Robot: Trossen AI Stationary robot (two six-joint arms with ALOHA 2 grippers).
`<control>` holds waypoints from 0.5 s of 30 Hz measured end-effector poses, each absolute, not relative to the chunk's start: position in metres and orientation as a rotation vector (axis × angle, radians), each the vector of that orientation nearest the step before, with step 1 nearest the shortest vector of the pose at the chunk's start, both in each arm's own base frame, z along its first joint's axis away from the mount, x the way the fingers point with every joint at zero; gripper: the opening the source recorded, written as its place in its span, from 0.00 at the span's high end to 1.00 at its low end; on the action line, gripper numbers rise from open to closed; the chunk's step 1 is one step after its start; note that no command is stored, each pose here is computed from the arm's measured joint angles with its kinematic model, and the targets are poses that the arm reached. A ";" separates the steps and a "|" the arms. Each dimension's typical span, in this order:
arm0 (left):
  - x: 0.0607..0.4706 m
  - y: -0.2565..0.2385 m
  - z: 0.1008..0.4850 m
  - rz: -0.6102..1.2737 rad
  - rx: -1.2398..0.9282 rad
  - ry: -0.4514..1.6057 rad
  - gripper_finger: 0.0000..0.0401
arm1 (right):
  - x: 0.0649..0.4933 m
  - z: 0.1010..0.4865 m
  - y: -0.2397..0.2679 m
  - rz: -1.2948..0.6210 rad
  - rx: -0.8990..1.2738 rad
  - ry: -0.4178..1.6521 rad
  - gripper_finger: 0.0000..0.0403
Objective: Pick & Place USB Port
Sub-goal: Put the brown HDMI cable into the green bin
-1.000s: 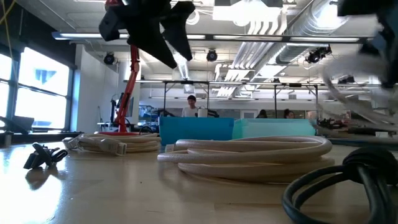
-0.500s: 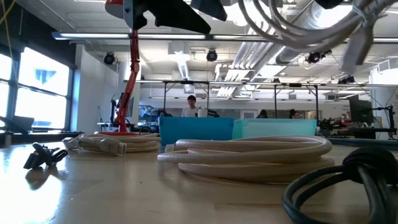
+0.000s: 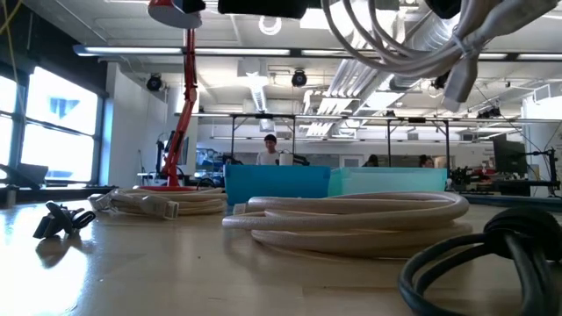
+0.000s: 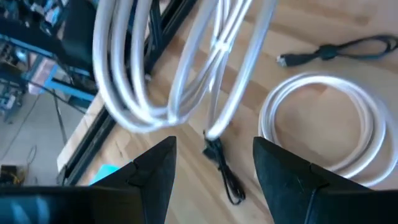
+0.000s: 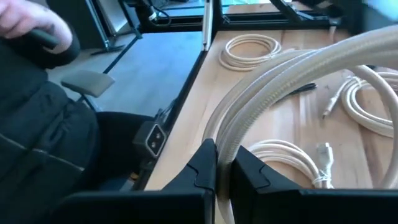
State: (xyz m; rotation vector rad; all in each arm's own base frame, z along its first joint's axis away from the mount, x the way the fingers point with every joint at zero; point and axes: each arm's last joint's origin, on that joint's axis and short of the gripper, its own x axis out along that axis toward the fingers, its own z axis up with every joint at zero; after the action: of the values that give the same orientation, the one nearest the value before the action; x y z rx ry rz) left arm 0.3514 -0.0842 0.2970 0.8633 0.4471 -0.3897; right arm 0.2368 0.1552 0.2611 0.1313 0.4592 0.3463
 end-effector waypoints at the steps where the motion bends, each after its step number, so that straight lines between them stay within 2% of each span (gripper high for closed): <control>1: 0.352 -0.087 0.297 -0.392 0.868 0.433 0.48 | 0.238 0.261 0.154 0.342 0.129 0.458 0.98; 15: 0.366 -0.093 0.298 -0.323 0.929 0.312 0.48 | 0.247 0.266 0.143 0.373 0.122 0.411 0.98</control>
State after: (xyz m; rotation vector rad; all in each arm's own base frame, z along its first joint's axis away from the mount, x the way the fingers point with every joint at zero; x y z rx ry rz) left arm 0.3658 -0.0927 0.2977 0.9294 0.3115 -0.3231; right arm 0.2471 0.1431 0.2662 0.1225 0.4111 0.3733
